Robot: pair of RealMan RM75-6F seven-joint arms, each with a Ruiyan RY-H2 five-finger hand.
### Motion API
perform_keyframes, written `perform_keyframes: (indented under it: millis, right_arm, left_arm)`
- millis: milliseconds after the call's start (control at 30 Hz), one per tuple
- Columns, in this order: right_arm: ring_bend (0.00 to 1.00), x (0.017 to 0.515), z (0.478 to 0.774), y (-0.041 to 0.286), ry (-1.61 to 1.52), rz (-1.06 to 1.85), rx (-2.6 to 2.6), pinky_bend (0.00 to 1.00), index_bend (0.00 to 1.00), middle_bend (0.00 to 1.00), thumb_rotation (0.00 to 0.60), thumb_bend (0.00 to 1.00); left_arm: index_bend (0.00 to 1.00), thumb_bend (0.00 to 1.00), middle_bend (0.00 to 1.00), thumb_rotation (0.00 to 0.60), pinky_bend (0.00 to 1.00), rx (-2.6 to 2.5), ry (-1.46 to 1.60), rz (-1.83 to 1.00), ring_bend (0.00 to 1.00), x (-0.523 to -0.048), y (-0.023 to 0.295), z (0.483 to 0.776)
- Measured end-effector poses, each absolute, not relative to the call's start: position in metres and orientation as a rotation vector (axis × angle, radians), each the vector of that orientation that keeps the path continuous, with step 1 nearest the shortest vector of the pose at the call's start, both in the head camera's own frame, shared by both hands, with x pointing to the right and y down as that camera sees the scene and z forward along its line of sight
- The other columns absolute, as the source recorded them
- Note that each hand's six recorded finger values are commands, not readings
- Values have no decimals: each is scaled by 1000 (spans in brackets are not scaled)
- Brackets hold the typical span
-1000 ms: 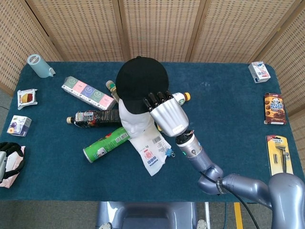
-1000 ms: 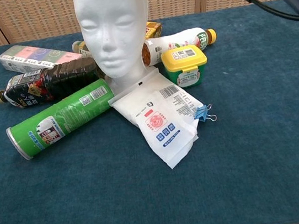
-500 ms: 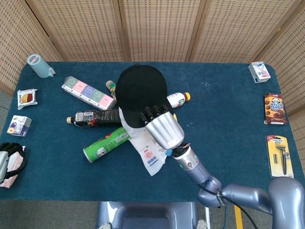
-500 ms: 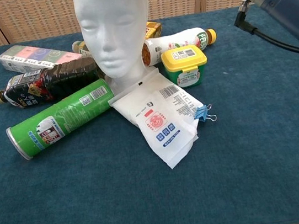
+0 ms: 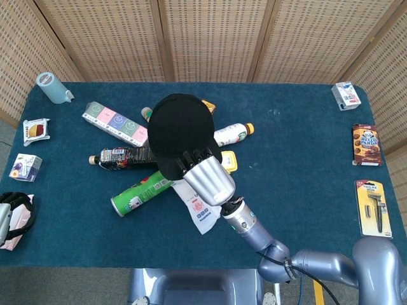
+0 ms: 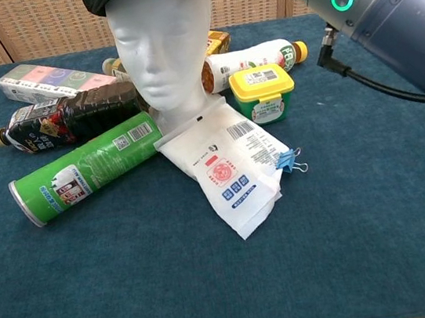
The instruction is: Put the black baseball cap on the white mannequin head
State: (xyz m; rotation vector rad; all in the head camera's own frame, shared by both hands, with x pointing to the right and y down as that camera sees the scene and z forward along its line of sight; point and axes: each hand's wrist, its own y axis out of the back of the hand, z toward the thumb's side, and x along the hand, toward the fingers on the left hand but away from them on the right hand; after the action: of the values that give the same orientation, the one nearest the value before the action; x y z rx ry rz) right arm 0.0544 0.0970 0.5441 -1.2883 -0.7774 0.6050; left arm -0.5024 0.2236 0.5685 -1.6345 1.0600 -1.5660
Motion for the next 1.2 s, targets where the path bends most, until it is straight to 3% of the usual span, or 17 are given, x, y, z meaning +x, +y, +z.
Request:
perform_keyframes:
  millis: [733, 933, 1200]
  right_arm:
    - [643, 53, 560, 110, -731, 627, -1393, 764, 617, 555, 600, 462]
    - [626, 57, 564, 115, -707, 632, -1416, 757, 530, 533, 600, 425]
    - [540, 58, 564, 117, -698, 615, -1450, 679, 319, 446, 600, 335]
  left_arm:
    - [520, 311, 381, 600, 298, -1643, 1058, -1570, 267, -503, 227, 570]
    - [519, 312, 381, 600, 298, -1648, 1056, -1560, 268, -500, 226, 570]
    - [519, 312, 381, 600, 298, -1643, 1059, -1558, 267, -500, 226, 569]
